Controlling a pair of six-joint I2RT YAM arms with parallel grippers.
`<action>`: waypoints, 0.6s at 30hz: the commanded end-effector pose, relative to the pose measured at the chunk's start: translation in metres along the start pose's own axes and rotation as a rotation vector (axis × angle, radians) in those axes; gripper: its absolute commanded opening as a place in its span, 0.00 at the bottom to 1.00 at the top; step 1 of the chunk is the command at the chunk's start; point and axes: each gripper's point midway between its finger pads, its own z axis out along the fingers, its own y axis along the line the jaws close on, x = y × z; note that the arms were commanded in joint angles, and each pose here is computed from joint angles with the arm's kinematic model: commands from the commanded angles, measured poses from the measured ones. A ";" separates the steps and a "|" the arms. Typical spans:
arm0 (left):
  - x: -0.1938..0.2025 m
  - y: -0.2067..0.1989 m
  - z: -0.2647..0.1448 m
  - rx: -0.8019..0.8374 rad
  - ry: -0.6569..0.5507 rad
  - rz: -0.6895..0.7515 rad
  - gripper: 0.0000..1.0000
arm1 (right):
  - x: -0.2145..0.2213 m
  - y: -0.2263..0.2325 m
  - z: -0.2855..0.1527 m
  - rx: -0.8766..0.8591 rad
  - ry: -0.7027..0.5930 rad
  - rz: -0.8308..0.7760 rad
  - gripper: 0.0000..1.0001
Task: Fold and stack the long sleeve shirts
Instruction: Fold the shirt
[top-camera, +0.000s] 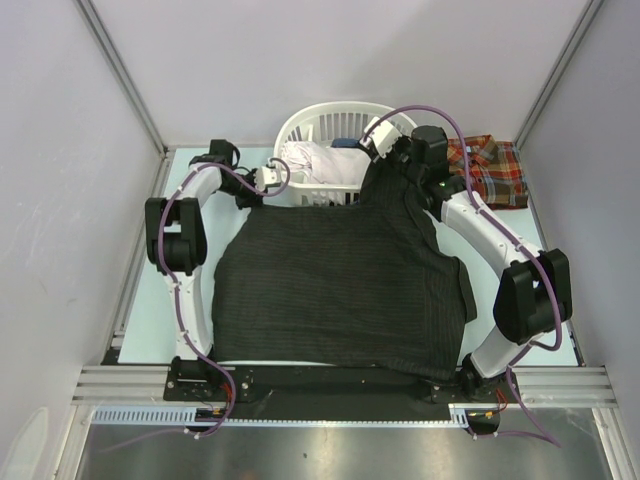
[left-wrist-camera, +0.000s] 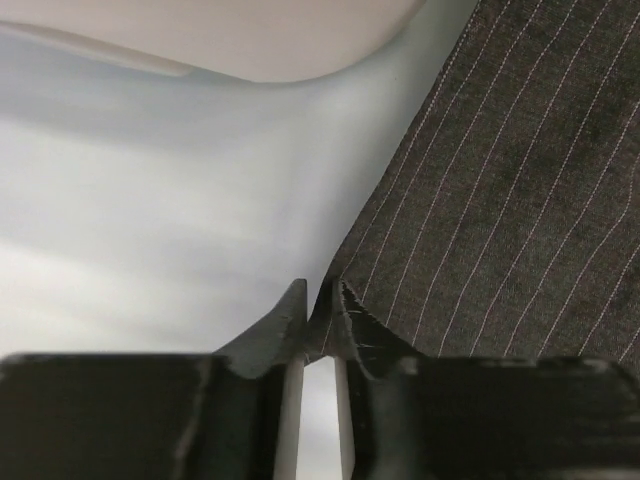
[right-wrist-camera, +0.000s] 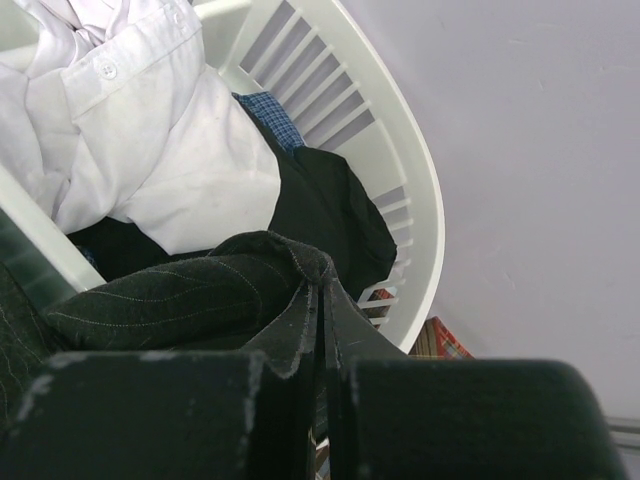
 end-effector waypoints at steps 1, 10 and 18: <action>-0.011 0.006 -0.006 -0.001 0.004 0.082 0.13 | -0.024 -0.026 -0.002 0.062 -0.051 -0.026 0.00; -0.021 -0.005 -0.030 0.006 0.003 0.135 0.13 | -0.022 -0.021 -0.008 0.051 -0.047 -0.022 0.00; 0.000 -0.001 -0.009 0.031 0.067 0.160 0.37 | -0.021 -0.020 -0.008 0.047 -0.048 -0.020 0.00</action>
